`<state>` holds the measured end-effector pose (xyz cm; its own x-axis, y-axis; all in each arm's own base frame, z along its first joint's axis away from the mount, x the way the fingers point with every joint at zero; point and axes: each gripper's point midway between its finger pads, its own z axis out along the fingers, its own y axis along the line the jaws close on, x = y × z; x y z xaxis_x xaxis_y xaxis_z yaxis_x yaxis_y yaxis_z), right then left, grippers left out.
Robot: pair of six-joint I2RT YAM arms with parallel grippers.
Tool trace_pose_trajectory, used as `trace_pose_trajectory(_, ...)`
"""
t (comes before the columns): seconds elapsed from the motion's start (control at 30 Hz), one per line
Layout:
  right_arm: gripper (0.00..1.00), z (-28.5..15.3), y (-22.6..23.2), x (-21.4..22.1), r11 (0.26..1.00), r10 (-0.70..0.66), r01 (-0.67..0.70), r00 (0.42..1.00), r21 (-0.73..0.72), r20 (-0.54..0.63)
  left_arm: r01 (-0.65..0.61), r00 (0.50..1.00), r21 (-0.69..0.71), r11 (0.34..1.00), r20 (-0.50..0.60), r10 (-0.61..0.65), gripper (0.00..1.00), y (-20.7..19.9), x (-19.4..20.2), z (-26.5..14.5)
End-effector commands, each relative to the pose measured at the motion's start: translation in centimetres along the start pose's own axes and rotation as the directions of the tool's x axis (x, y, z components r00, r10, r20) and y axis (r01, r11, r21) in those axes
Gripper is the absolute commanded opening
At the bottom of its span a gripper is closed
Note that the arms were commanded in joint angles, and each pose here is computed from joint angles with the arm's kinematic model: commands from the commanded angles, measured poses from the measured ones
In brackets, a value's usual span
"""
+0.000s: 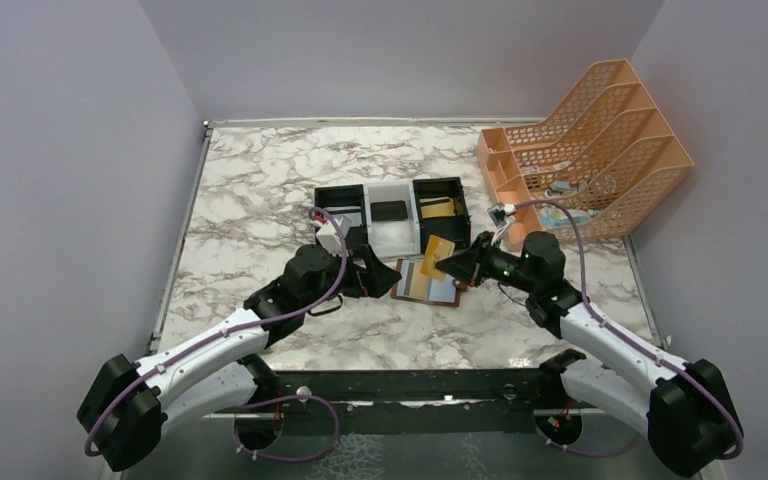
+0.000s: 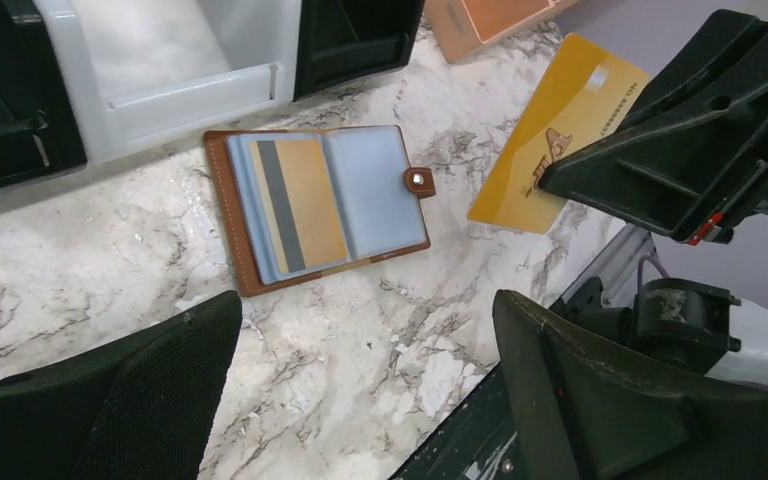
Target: Take the credit cards out of the card holder
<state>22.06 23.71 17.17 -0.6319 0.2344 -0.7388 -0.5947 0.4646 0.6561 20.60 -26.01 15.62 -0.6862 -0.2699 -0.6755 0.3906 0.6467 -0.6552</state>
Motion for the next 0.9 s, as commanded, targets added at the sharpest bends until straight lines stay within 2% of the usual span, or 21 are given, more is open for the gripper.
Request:
trace_pose_trajectory(0.0, 0.01, -0.1, -2.1, -2.3, 0.983, -0.096, 0.089, 0.995, 0.159, 0.035, -0.009, 0.998, -0.067, 0.998, 0.054, 0.012, 0.99, 0.6, -1.7, -0.3)
trace_pose_trajectory(0.2, 0.01, -0.8, -6.6, -5.1, 0.88, -0.2, 0.182, 0.98, 0.438, -0.006, 0.002, 0.999, -0.139, 0.99, 0.053, 0.006, 0.99, 2.0, -1.6, 0.0)
trace_pose_trajectory(0.33, 0.01, 0.4, -8.9, -6.8, 0.814, -0.279, 0.283, 0.956, 0.507, -0.087, 0.001, 0.999, -0.151, 0.989, 0.041, 0.006, 0.99, 2.2, -1.3, 0.4)
trace_pose_trajectory(0.5, 0.01, 3.3, -9.9, -8.7, 0.782, -0.368, 0.415, 0.91, 0.465, -0.192, -0.002, 0.999, -0.164, 0.987, 0.041, 0.009, 0.99, 2.5, -1.4, 0.5)
trace_pose_trajectory(0.63, 0.01, 4.8, -11.9, -10.2, 0.716, -0.434, 0.51, 0.86, 0.477, -0.269, 0.0, 0.999, -0.169, 0.986, 0.036, 0.006, 0.99, 2.7, -1.1, 0.6)
trace_pose_trajectory(0.8, 0.02, 6.0, -15.4, -10.7, 0.6, -0.505, 0.636, 0.772, 0.486, -0.387, -0.001, 0.999, -0.159, 0.987, 0.031, 0.006, 0.99, 2.7, -1.0, 0.6)
trace_pose_trajectory(0.87, 0.02, 6.6, -16.5, -10.1, 0.558, -0.55, 0.711, 0.703, 0.428, -0.45, -0.001, 1.0, -0.152, 0.988, 0.024, 0.004, 0.99, 2.6, -0.8, 0.7)
